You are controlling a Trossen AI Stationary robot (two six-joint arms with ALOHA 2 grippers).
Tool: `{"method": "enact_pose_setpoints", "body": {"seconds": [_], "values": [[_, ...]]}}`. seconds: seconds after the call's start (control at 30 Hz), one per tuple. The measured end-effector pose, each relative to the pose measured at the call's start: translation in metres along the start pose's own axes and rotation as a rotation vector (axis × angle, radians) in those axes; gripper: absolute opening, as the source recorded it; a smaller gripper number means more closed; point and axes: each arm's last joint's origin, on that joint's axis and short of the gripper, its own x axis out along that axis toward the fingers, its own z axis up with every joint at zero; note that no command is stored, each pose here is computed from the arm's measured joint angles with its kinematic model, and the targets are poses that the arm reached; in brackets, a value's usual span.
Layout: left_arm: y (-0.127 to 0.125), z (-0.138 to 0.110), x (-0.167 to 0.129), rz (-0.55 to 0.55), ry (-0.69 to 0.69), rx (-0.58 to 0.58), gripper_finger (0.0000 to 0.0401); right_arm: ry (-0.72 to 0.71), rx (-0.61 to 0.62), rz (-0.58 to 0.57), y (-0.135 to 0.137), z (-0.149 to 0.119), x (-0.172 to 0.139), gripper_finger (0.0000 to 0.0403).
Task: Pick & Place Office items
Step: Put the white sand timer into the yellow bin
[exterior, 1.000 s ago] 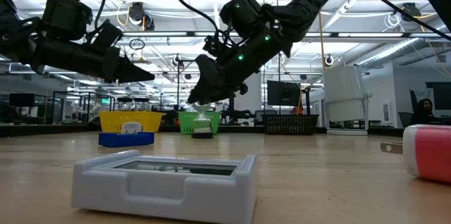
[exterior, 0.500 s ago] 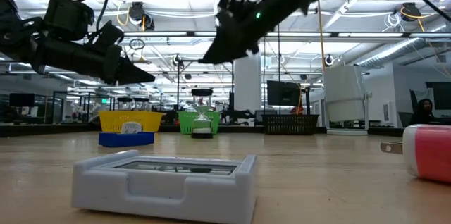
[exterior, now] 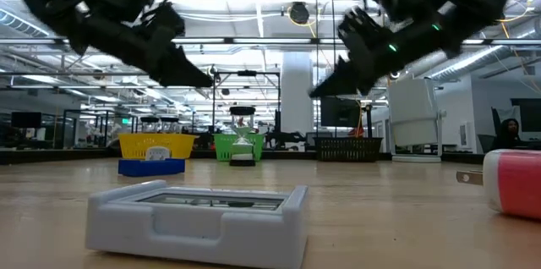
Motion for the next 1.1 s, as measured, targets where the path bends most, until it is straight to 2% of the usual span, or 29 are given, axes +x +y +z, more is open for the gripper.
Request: {"method": "enact_pose_setpoints", "body": {"seconds": [0.1,0.33,0.47,0.6,0.77,0.87,1.1], "values": [[-0.006,0.016,0.005,0.005,0.109,-0.015,0.0084,-0.026,0.026,0.001,-0.003,-0.015,-0.007,0.0004],[-0.014,0.051,0.020,0.058,0.252,-0.169,0.0227,-0.067,0.053,0.007,-0.004,-0.019,-0.011,0.0015],[-0.018,0.053,0.041,0.070,0.308,-0.173,0.0304,-0.093,0.053,0.010,-0.004,-0.017,-0.011,0.0004],[-0.018,0.054,0.062,0.077,0.340,-0.137,0.0358,-0.094,0.048,0.012,-0.004,-0.017,-0.011,0.0002],[-0.015,0.056,0.076,0.179,0.395,-0.078,0.0393,-0.090,0.046,0.013,-0.004,-0.017,-0.011,0.0002],[-0.016,0.054,0.082,0.173,0.407,-0.077,0.0396,-0.089,0.042,0.012,-0.004,-0.017,-0.011,0.0001],[-0.014,0.032,0.098,0.195,0.486,-0.068,0.0397,-0.095,0.040,0.012,-0.004,-0.017,-0.011,0.0001]]}}
